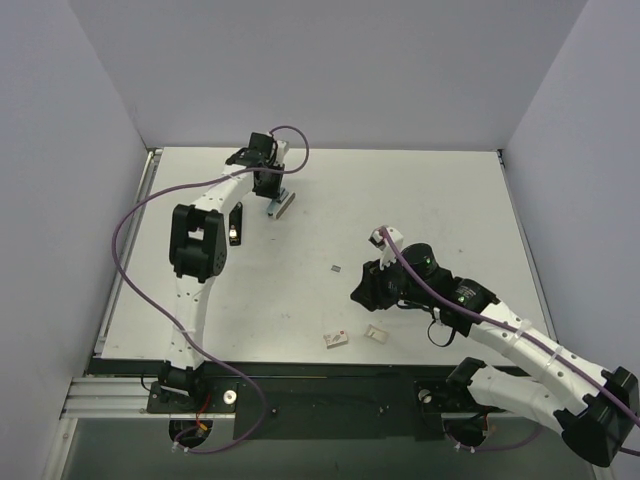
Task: Unload the staples from the stapler
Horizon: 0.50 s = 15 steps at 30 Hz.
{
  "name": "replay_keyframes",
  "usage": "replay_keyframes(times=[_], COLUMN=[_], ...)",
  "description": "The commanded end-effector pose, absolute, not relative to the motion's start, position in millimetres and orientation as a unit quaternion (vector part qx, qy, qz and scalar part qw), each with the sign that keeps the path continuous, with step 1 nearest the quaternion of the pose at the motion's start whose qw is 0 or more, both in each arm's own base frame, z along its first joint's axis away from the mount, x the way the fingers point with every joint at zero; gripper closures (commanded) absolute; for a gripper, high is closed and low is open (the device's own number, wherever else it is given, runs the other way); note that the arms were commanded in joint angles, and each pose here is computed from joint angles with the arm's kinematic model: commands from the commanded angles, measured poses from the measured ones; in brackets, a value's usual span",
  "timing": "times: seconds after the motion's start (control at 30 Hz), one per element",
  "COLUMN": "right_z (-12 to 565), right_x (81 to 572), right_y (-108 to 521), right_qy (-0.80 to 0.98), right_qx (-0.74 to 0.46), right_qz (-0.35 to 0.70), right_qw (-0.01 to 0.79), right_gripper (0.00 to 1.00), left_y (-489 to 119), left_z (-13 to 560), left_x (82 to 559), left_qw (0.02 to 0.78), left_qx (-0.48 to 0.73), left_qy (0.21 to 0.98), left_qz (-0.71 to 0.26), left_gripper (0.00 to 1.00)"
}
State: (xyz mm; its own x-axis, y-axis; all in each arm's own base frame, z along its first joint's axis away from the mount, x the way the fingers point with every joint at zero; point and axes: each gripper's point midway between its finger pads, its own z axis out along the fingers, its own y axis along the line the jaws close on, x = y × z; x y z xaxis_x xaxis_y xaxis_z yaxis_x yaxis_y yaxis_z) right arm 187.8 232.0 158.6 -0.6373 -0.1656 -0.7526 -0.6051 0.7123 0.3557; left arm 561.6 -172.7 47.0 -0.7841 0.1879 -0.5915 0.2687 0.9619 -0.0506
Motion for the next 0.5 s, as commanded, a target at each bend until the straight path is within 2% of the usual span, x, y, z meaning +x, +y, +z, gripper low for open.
replay_keyframes(times=[0.0, 0.47], right_z=[179.7, 197.9], right_x=[190.9, 196.3], right_y=[234.6, 238.2], right_qy=[0.840, 0.830], right_qx=[-0.220, -0.213], right_qz=[0.318, 0.326], right_qw=[0.381, 0.399], right_gripper=[0.68, 0.68], left_y=[-183.7, -206.7], left_z=[88.5, 154.5], left_x=[553.2, 512.0], left_qw=[0.331, 0.380], left_qx=[0.106, 0.095], left_qy=[0.931, 0.905], left_qz=[-0.109, -0.165], left_gripper=[1.00, 1.00])
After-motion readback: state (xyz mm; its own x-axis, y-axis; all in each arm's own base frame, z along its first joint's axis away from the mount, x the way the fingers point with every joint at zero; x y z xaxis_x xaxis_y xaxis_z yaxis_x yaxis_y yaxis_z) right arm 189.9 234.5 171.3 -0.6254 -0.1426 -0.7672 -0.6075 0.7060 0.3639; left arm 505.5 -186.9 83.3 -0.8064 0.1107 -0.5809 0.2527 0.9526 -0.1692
